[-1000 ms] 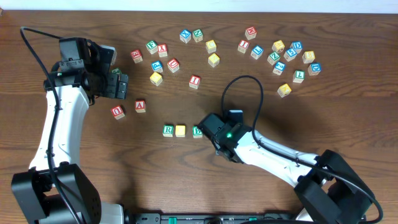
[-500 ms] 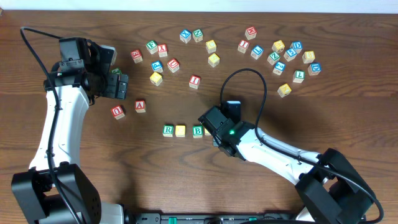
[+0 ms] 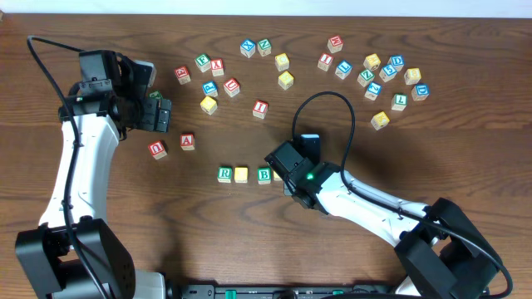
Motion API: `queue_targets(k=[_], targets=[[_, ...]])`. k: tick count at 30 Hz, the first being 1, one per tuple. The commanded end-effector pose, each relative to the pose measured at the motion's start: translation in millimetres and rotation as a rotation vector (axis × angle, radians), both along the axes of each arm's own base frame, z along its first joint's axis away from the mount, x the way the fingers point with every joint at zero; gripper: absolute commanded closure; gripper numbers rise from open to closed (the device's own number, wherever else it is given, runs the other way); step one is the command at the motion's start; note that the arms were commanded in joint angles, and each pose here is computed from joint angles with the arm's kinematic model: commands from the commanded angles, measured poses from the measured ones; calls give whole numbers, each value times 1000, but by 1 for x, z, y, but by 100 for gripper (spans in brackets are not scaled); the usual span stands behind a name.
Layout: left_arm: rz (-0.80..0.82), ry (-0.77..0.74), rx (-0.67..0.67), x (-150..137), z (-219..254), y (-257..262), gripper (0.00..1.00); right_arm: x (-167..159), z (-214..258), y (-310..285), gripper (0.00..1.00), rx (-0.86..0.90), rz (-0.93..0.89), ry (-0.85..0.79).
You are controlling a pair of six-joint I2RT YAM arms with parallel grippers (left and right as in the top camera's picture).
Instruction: Spell out ROBOT
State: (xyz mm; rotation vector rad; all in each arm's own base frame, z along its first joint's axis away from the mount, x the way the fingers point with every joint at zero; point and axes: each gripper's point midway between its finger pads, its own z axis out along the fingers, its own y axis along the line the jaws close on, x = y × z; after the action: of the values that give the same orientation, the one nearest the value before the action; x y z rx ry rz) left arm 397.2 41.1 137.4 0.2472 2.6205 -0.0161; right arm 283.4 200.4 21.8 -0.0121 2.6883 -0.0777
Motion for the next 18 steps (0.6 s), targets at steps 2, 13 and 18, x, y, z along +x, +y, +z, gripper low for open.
queue_targets(k=[2, 13, 18], targets=[[-12, -9, -6, 5, 4, -2, 3, 6, 12, 6, 99, 23, 22, -26], [-12, -9, -6, 5, 4, -2, 2, 6, 12, 14, 99, 45, 60, -22], [-12, -9, -6, 5, 4, -2, 3, 7, 12, 18, 99, 63, 79, -21]])
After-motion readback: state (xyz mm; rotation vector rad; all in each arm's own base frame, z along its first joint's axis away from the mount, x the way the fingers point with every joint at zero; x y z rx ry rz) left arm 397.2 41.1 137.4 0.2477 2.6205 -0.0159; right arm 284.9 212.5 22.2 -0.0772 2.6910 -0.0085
